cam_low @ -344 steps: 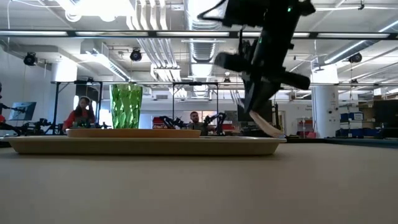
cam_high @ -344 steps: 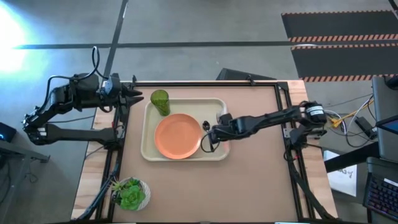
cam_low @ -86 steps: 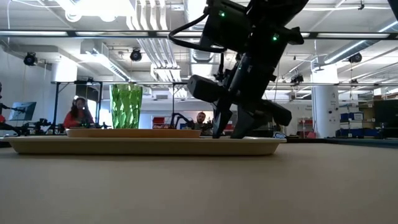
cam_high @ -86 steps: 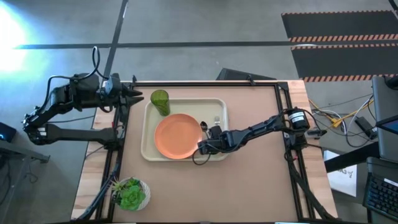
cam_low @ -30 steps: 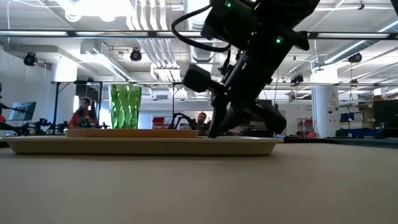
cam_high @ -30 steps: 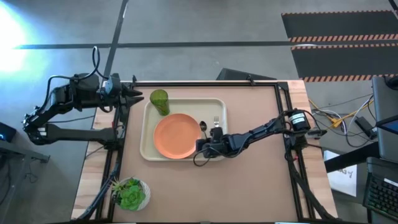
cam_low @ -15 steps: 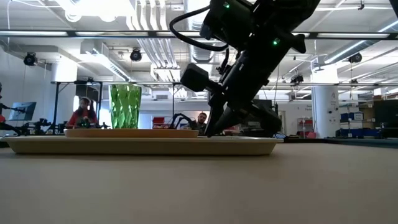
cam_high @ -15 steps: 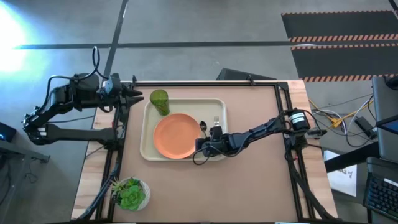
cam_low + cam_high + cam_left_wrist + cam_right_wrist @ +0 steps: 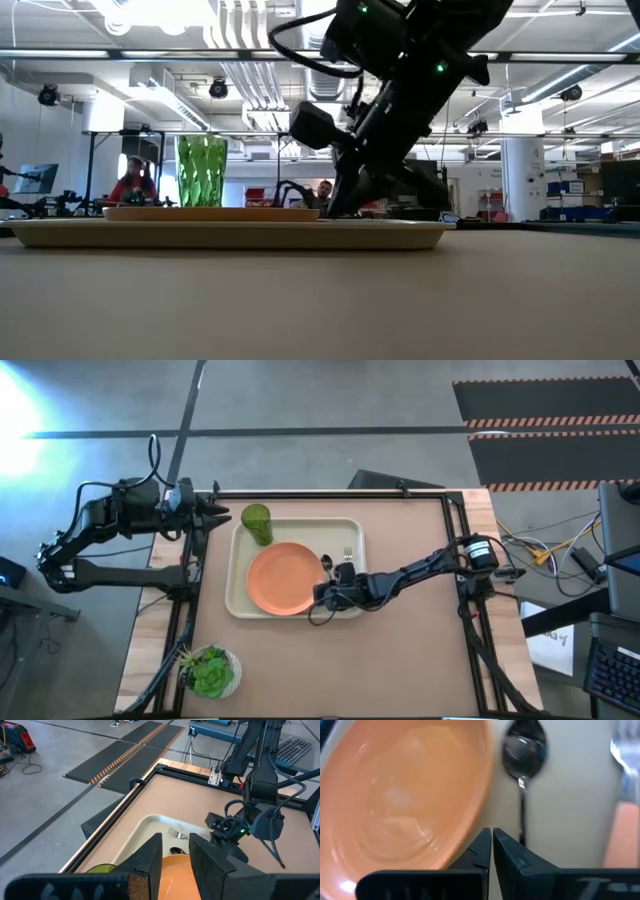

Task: Pick and place plate/cup/fork/spoon on tray
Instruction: Adjust the black spoon on the white serving tray

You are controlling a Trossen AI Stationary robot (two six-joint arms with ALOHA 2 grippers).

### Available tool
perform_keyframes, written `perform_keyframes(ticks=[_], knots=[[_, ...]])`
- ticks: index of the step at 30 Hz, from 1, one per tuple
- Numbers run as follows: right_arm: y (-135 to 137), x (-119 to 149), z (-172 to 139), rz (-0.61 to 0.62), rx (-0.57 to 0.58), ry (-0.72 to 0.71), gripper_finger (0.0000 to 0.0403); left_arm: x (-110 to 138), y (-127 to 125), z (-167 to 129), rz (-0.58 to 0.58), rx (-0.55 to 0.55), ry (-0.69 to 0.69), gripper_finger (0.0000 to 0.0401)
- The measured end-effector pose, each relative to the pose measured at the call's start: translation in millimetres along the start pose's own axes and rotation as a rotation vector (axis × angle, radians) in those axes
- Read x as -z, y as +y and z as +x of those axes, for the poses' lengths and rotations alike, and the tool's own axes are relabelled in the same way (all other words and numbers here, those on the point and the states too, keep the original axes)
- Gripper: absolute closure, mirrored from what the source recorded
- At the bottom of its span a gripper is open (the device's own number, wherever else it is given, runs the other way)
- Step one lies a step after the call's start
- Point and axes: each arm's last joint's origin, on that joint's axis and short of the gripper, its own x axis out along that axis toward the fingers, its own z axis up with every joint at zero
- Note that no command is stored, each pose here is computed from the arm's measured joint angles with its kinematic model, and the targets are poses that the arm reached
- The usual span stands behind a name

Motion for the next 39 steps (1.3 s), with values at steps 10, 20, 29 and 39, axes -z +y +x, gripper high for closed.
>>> perform_keyframes(ticks=[10,20,29,39], knots=[[46.8,-75.7,-66.4,-0.267,-0.174,-0.204,0.0394,0.6,-0.4,5.5,0.007,-0.001,0.019,0.0322],[50.2,-144.1,-186.8,-0.438,-0.334,-0.443,0.0394,19.2,-4.8,72.8,0.072,0.002,0.201,0.0388],[26.3,-153.0,-222.8,-0.487,-0.327,-0.426,0.0394,34.1,-25.3,163.0,0.107,0.121,0.276,0.0401],[18.5,-148.8,-222.0,-0.575,-0.305,-0.343,0.0394,61.1,-67.4,237.1,0.149,0.202,0.416,0.0401]])
